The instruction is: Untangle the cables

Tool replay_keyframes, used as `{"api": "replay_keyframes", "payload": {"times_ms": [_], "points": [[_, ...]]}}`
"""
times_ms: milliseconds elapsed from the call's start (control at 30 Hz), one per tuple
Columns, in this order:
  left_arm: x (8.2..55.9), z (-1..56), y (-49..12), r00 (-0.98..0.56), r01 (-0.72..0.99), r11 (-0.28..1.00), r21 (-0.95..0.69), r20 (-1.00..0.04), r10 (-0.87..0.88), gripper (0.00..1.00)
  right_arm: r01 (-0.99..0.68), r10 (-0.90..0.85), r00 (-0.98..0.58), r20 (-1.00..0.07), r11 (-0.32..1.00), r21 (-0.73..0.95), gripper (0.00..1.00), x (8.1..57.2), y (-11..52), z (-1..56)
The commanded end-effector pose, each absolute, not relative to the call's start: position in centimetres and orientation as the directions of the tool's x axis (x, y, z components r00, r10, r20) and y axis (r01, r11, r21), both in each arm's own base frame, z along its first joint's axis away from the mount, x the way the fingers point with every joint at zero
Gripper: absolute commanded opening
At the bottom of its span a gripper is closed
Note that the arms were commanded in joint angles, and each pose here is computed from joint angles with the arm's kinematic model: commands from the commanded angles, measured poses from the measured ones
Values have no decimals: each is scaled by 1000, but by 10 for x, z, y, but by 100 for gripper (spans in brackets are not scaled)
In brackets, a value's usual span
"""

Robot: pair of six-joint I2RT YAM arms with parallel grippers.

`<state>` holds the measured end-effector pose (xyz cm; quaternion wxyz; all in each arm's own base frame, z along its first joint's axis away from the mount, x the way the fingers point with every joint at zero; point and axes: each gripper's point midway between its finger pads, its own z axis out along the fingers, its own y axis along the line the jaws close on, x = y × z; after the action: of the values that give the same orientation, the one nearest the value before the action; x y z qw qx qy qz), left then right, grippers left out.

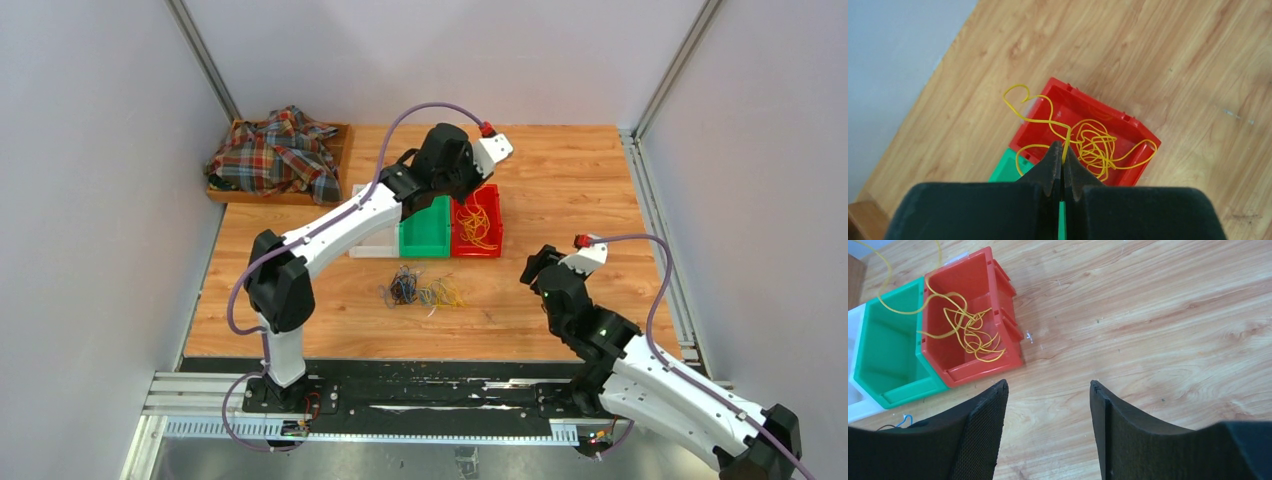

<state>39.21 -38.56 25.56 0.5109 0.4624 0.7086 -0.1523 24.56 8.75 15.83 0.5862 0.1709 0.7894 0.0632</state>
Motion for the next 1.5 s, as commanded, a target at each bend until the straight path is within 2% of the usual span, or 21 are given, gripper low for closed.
{"api": "replay_keyframes", "payload": {"times_ms": [0, 367, 567, 733, 800, 900, 1067, 1133, 1300, 1467], "points": [[390, 216, -392, -125, 829, 520, 206, -838, 532, 1, 233, 365, -247, -898, 921, 311, 61, 248, 81, 159], [395, 139, -397, -209, 852, 494, 173, -754, 623, 0, 246, 383, -264, -885, 914, 322, 59, 250, 80, 154], [392, 97, -396, -191, 880, 438, 183, -708, 680, 0, 267, 368, -260, -893, 916, 300, 58, 254, 76, 157], [389, 85, -395, -185, 892, 415, 182, -689, 701, 1, 264, 359, -265, -895, 920, 291, 56, 257, 77, 161], [391, 91, -397, -183, 889, 419, 183, -697, 693, 7, 257, 355, -270, -895, 923, 288, 56, 258, 78, 162], [395, 99, -400, -179, 885, 426, 189, -706, 686, 24, 242, 353, -271, -895, 925, 292, 56, 257, 80, 165], [388, 118, -402, -205, 897, 417, 145, -698, 686, 70, 219, 358, -260, -897, 926, 306, 55, 255, 80, 172], [382, 128, -400, -208, 902, 411, 134, -699, 684, 82, 216, 361, -248, -899, 925, 311, 55, 254, 78, 176], [370, 168, -394, -193, 909, 399, 125, -720, 667, 98, 202, 354, -237, -905, 929, 311, 56, 253, 76, 181], [353, 225, -380, -184, 918, 381, 110, -734, 654, 98, 188, 346, -263, -900, 934, 304, 63, 254, 82, 177]]}}
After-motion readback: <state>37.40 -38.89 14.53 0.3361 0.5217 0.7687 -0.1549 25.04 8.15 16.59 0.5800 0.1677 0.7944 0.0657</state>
